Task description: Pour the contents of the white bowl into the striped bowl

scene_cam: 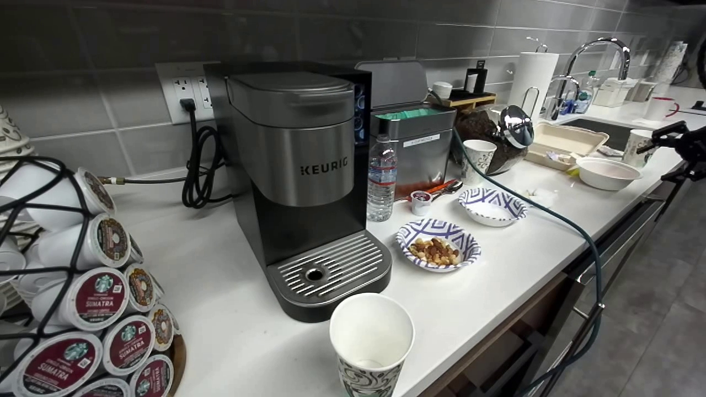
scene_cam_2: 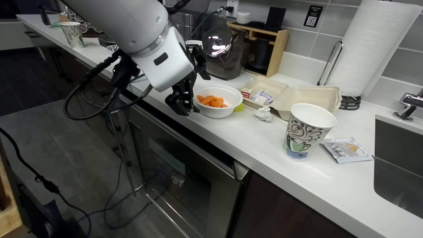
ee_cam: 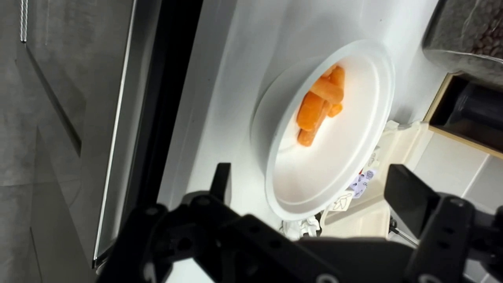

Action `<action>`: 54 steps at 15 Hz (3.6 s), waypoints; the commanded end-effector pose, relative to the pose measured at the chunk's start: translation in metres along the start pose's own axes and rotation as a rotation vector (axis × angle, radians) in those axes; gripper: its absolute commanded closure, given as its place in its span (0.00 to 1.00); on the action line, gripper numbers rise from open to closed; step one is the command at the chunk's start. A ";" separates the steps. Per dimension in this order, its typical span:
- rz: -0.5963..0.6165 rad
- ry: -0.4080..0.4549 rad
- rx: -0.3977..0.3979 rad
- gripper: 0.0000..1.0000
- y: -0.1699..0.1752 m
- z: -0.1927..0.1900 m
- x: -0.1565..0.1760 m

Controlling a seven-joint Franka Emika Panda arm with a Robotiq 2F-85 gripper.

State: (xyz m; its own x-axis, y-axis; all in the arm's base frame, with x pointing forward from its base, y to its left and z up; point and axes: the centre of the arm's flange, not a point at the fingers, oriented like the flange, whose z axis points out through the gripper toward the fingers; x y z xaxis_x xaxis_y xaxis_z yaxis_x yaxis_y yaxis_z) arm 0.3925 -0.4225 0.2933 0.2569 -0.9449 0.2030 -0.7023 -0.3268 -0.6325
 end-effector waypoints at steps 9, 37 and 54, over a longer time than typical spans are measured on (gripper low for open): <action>-0.052 0.027 -0.003 0.52 -0.004 0.037 -0.002; -0.419 -0.378 0.173 0.98 -0.196 -0.075 -0.071; -0.982 -0.123 -0.079 0.98 -0.331 0.001 -0.216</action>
State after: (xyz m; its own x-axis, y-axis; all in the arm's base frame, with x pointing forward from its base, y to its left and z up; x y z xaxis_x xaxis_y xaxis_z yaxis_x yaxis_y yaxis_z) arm 0.5699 -0.1167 0.4602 0.8405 -0.2850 0.4607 -0.1660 -0.9450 -0.2817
